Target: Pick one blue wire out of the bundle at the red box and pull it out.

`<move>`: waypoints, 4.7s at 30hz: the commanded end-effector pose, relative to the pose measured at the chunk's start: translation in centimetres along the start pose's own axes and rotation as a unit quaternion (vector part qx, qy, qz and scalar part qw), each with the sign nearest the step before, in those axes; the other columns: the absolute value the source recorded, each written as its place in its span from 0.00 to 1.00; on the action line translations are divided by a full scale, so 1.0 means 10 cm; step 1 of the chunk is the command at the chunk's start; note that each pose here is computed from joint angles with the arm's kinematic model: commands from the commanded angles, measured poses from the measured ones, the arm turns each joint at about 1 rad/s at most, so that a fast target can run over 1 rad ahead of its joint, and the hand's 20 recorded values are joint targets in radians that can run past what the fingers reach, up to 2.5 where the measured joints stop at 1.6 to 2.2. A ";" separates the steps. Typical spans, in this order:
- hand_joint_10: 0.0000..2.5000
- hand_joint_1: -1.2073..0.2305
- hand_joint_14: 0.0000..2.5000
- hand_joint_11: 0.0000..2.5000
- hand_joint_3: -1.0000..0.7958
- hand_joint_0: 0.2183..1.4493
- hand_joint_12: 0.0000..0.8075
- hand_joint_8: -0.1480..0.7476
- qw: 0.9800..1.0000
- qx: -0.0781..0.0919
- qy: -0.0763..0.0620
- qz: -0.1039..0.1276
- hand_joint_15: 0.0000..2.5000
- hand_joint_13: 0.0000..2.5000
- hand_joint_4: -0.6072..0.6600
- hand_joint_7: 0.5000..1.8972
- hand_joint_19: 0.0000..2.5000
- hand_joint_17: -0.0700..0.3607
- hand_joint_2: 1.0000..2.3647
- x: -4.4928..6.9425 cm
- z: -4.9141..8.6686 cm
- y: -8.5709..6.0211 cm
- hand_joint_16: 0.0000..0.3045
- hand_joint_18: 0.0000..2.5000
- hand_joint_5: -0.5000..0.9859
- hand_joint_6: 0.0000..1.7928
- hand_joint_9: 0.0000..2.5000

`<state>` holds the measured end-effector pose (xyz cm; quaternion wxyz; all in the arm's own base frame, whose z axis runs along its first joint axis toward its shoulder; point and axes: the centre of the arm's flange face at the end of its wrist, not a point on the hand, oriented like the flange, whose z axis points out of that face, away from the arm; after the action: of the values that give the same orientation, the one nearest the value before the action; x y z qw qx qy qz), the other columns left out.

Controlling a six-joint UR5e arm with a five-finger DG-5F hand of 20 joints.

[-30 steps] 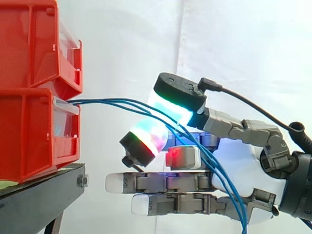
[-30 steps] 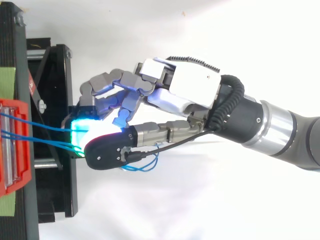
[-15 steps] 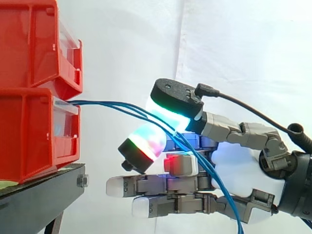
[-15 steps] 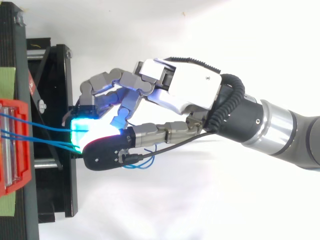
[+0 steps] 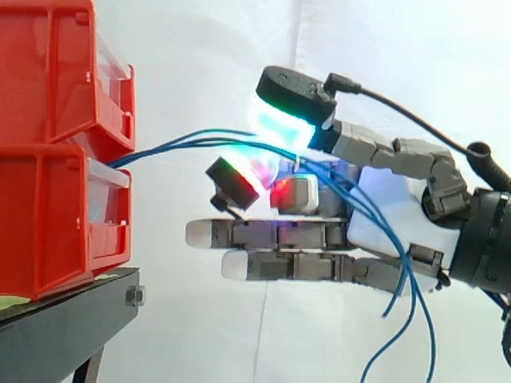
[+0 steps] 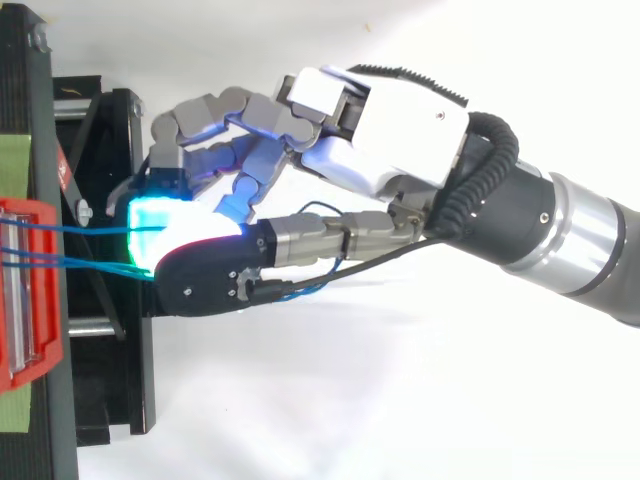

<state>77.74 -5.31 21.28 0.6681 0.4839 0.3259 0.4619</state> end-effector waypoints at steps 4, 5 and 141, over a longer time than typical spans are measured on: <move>0.01 0.31 0.01 0.39 0.44 0.30 0.47 0.47 0.999 0.020 0.002 -0.047 0.14 0.24 0.60 0.50 0.20 0.42 0.01 -0.09 0.03 0.34 0.16 0.22 0.28 0.47 0.52; 0.01 0.31 0.01 0.39 0.43 0.30 0.48 0.47 0.997 0.033 0.004 -0.064 0.14 0.24 0.60 0.50 0.20 0.42 0.01 -0.10 0.01 0.37 0.16 0.22 0.28 0.47 0.52; 0.01 0.31 0.00 0.33 0.53 0.32 0.45 0.40 0.997 0.064 -0.026 -0.045 0.11 0.21 0.46 0.50 0.18 0.41 0.02 -0.09 -0.09 0.32 0.16 0.21 0.30 0.41 0.50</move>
<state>75.81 -5.78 24.16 0.6826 0.5068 0.3709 0.3738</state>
